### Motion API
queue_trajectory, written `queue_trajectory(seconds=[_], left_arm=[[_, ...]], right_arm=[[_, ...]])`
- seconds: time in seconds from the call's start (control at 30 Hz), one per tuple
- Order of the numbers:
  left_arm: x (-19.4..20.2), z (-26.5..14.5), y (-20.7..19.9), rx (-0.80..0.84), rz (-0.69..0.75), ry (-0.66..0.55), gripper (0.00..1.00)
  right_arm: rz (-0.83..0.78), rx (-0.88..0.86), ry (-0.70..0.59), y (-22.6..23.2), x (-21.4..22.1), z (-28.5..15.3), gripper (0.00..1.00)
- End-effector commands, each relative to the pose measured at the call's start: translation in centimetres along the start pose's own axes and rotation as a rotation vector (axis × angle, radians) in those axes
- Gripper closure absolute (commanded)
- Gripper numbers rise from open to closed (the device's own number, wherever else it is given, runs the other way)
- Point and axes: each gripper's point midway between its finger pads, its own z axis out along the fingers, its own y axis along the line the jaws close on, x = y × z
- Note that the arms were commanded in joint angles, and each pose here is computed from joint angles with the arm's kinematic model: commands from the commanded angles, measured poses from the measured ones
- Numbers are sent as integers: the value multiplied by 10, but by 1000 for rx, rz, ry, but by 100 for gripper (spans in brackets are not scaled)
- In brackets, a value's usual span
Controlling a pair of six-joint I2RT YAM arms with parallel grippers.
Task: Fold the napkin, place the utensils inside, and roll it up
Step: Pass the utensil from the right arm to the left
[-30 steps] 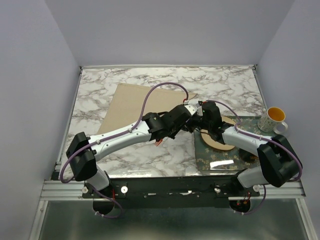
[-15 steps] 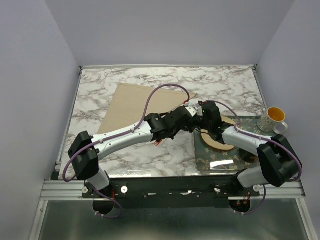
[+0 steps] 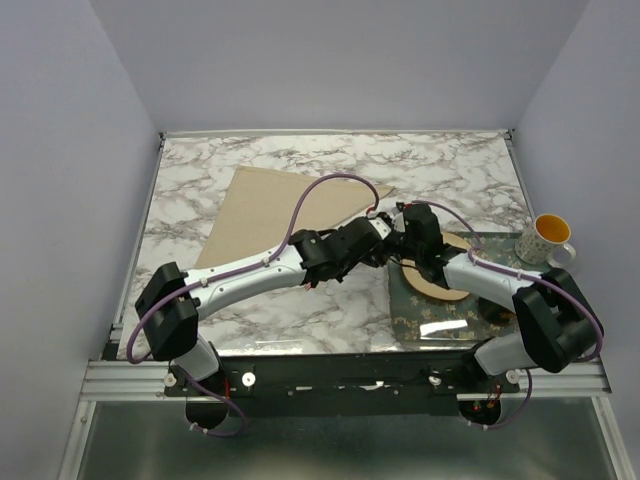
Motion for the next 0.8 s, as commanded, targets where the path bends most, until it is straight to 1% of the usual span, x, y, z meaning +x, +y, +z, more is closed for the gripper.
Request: queue_trajectory(seconds=[0.0,0.03,0.07,0.1,0.13,0.17,0.2,0.23,0.3,0.33,0.4,0.43,0.47,0.53,0.57,0.63,0.7,0.73,0.77], left_arm=[[28,-3,27,16,77,46,97],[32,-5,33,34,87,46,98],[32,-10,40,52,83,27,98],[42,-6,55,52,68,48,98],[46,-5,67,38,95,55,98],[50,-4,80,17,100,61,99],[52,-1,100,-24,71,59,99],[50,0,107,-7,58,52,100],[55,12,121,9,17,81,100],[56,17,136,15,-25,88,100],[63,33,137,76,-38,116,100],[61,37,141,88,-41,114,100],[68,48,143,96,-14,141,100],[68,56,155,83,-7,153,100],[74,63,163,82,-3,173,100],[65,70,177,61,26,141,100],[61,80,180,113,25,120,100],[49,82,188,105,28,100,99],[52,90,188,112,33,120,99]], right_arm=[[-115,10,-71,-10,-31,-10,29],[-184,16,-83,-13,-39,-16,25],[-212,30,-97,-15,-47,-22,22],[-227,51,-133,-19,-61,-34,21],[-279,71,-148,-25,-68,-40,21],[-287,87,-161,-29,-73,-46,21],[-294,102,-183,-36,-80,-54,21],[-338,104,-183,-35,-80,-59,21],[-369,101,-157,-34,-73,-63,21],[-384,105,-134,-36,-69,-65,21],[-402,91,-100,-32,-61,-69,21],[-404,126,-77,-41,-56,-72,21],[-413,119,-61,-40,-52,-74,21],[-422,117,-33,-42,-46,-75,21],[-425,106,-13,-40,-43,-76,21],[-426,108,8,-42,-39,-76,21],[-427,101,31,-44,-35,-76,21],[-426,110,42,-48,-33,-76,21],[-429,107,54,-48,-31,-76,21]])
